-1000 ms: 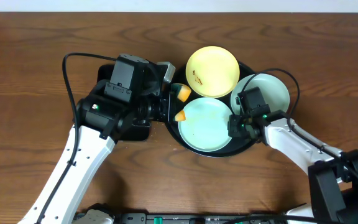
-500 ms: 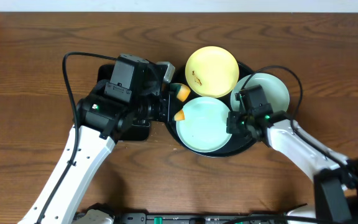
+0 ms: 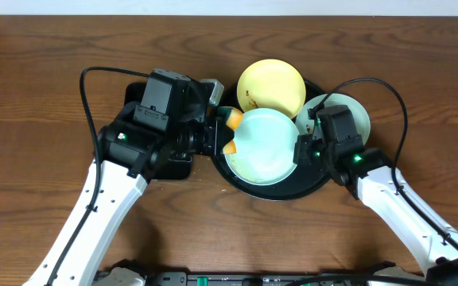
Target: Clean dirty plates on tray and stack at the side
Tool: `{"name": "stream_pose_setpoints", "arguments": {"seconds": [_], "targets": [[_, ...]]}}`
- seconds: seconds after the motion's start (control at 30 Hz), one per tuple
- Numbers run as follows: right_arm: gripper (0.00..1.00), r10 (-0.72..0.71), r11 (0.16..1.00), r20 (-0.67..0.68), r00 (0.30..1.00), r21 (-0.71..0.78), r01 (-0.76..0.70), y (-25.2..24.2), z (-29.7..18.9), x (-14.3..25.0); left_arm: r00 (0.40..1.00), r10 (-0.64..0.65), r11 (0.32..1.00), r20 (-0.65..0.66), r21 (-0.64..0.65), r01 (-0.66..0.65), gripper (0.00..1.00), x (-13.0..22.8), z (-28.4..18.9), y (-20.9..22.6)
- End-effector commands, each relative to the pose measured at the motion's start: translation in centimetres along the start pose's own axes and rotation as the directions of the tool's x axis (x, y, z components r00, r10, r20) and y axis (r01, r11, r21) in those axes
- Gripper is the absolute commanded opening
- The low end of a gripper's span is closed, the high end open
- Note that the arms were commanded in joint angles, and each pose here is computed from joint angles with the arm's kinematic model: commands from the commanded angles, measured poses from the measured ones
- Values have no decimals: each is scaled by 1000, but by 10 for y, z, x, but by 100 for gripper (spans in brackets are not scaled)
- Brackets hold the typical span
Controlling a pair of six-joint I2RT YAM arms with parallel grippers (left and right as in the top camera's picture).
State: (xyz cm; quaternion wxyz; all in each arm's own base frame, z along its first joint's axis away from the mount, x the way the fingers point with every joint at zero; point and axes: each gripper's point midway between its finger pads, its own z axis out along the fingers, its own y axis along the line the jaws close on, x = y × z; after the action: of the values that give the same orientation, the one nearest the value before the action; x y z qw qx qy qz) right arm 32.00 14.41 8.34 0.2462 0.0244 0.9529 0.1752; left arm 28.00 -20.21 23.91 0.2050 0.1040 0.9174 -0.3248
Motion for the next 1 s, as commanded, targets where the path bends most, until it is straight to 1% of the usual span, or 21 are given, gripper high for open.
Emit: {"name": "stream_pose_setpoints", "arguments": {"seconds": [0.0,0.17,0.3,0.47,0.6,0.77,0.87,0.97], "targets": [[1,56,998,33,998,-11,-56,3,-7,-14,1000,16,1000,5,-2,-16,8,-1,-2,0],[1,59,998,26,998,27,-60,5,-21,-26,1000,16,1000,4,-2,-16,8,-1,-2,0],[1,57,996,45,997,68,-60,10,-41,-48,1000,19,1000,10,0,-19,8,-1,-4,-1],[1,52,997,57,997,57,-56,23,-50,-69,998,29,1000,54,4,-29,8,-5,-17,-4],[1,51,998,40,998,42,-53,36,-40,-76,991,27,1000,130,0,-27,8,-13,-40,-3],[1,34,999,12,999,22,-34,61,-15,-82,969,3,1000,248,-23,3,8,-22,-76,5],[1,-2,1000,8,1000,-9,2,86,4,-84,951,-13,999,307,-44,28,8,-26,-95,13],[1,-45,998,18,999,-40,46,118,22,-85,943,-33,996,332,-62,57,8,-25,-106,21]]}}
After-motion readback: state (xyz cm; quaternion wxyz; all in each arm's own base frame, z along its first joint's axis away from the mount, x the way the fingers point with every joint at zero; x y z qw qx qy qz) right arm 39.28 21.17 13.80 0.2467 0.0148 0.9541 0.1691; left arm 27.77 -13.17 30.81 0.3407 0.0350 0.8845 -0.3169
